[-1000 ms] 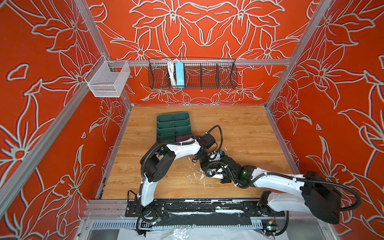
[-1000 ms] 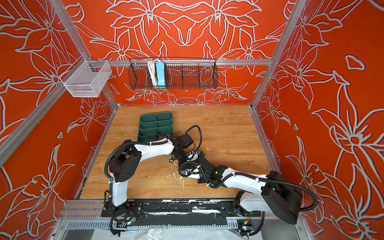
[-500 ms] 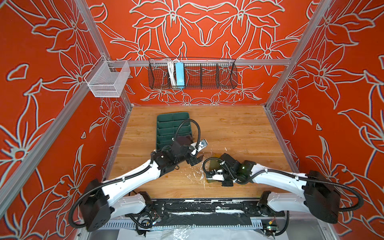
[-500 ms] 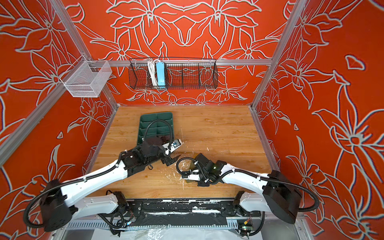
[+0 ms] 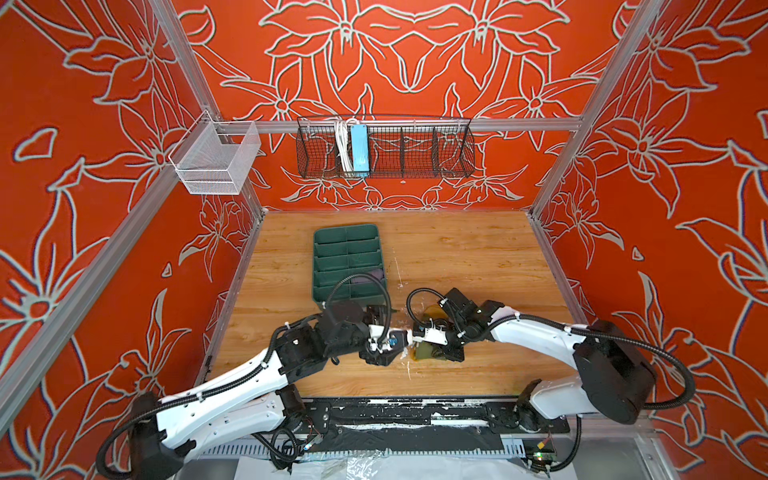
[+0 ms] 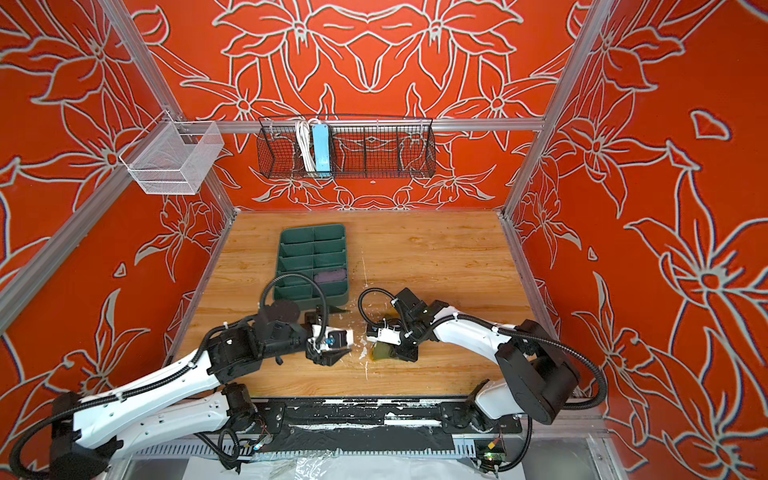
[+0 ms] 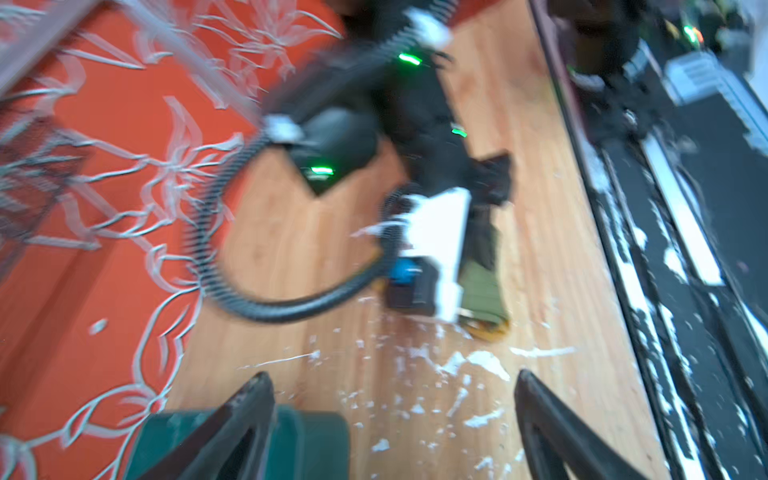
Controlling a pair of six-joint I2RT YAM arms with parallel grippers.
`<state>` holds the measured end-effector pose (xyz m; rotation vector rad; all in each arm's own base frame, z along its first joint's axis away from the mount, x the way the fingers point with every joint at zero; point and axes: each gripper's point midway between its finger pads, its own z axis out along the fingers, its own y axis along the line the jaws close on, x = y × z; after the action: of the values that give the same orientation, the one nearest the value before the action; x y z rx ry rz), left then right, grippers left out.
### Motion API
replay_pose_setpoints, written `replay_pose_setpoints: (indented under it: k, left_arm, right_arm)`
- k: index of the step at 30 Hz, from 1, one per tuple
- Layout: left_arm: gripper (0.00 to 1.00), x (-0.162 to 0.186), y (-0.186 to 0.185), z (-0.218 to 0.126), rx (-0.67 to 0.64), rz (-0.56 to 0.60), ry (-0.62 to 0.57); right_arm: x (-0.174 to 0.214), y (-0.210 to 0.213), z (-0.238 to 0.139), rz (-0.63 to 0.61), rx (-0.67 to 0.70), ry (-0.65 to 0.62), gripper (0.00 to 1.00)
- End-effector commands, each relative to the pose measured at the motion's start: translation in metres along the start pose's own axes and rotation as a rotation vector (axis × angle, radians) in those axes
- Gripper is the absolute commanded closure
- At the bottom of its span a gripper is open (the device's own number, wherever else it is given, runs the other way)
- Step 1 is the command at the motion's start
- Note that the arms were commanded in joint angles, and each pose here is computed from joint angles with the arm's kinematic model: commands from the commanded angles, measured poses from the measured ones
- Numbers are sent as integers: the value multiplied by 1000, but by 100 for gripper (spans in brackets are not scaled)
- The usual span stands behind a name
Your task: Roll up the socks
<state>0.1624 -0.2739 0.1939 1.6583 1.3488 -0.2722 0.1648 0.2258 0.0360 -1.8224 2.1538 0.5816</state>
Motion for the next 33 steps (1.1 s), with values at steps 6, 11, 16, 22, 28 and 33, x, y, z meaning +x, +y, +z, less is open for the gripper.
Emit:
replay_pose_setpoints:
  k: [6,11,16,22,28,33]
  left_arm:
    - [27,24,-42,73,-45,194,189]
    - [31,34,-66,111,-64,216,228]
    - [41,54,-60,139,-144,215,323]
    - [63,77,-60,159,-187,179,416]
    - [91,90,-67,155,-159,170,466]
    - [100,94,-80,146,-55,161,512]
  right_arm:
    - [16,4,13,21,-62,51,100]
    - [18,3,13,29,-71,54,100]
    - [16,4,12,32,-85,50,100]
    - [15,11,10,42,-118,44,100]
    - [13,5,9,55,-86,42,100]
    - [5,-25,1,63,76,33,70]
